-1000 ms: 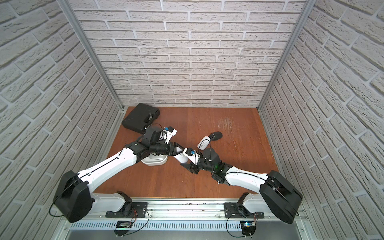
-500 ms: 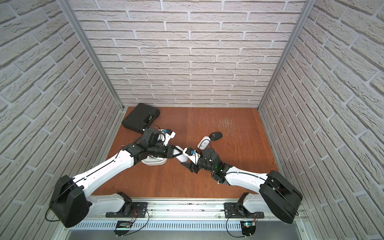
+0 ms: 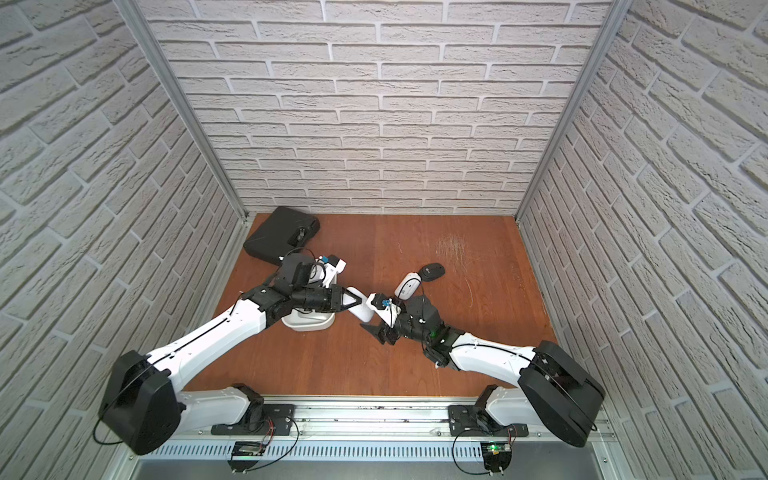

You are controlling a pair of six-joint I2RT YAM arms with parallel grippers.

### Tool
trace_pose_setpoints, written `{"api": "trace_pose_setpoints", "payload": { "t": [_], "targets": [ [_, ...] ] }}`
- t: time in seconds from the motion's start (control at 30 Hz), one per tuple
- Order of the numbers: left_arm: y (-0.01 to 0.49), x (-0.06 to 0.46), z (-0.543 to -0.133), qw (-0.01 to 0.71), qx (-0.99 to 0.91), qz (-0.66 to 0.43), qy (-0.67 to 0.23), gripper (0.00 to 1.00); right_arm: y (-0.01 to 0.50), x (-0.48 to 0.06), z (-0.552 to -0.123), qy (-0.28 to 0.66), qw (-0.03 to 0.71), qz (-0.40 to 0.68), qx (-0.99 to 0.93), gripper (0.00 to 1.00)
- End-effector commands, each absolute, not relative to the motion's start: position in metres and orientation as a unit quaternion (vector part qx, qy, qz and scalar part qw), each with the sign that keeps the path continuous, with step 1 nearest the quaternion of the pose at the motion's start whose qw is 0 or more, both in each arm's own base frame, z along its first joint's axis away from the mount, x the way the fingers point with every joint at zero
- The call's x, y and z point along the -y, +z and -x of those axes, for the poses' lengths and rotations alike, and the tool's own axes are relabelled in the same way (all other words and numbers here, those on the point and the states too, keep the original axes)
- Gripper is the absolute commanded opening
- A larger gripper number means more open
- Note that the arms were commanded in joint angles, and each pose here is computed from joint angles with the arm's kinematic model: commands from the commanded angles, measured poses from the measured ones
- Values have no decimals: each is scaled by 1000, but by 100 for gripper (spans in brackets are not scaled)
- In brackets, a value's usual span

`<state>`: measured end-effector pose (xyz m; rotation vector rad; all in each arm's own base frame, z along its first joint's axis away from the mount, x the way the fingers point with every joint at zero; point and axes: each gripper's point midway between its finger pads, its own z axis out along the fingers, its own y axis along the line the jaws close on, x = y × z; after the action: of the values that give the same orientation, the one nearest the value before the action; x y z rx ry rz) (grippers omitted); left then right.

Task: Put the mouse in the storage box
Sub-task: Place the mouse in the storage box.

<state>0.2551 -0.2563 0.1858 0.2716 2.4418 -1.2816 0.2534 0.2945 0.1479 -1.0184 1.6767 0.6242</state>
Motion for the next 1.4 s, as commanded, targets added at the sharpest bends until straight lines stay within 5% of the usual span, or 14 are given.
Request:
{"api": "trace_pose_setpoints", "payload": {
  "t": [0.0,0.4,1.0,1.17,1.37],
  "targets": [
    [205,232,-279,245,-847,-66,-467,0,158,-293,-259,255,543,404,-691,78],
    [168,121,-336,312,-863,98,-386,0,146,-295,-258,261,528,407,-698,79],
    [92,106,-388,282,-880,135,-357,0,136,-294,-260,251,520,409,-707,78],
    [82,107,-386,270,-883,141,-356,10,135,-293,-261,249,520,408,-708,78],
    [81,97,-379,265,-894,154,-327,47,134,-294,-262,249,520,406,-709,78]
  ]
}}
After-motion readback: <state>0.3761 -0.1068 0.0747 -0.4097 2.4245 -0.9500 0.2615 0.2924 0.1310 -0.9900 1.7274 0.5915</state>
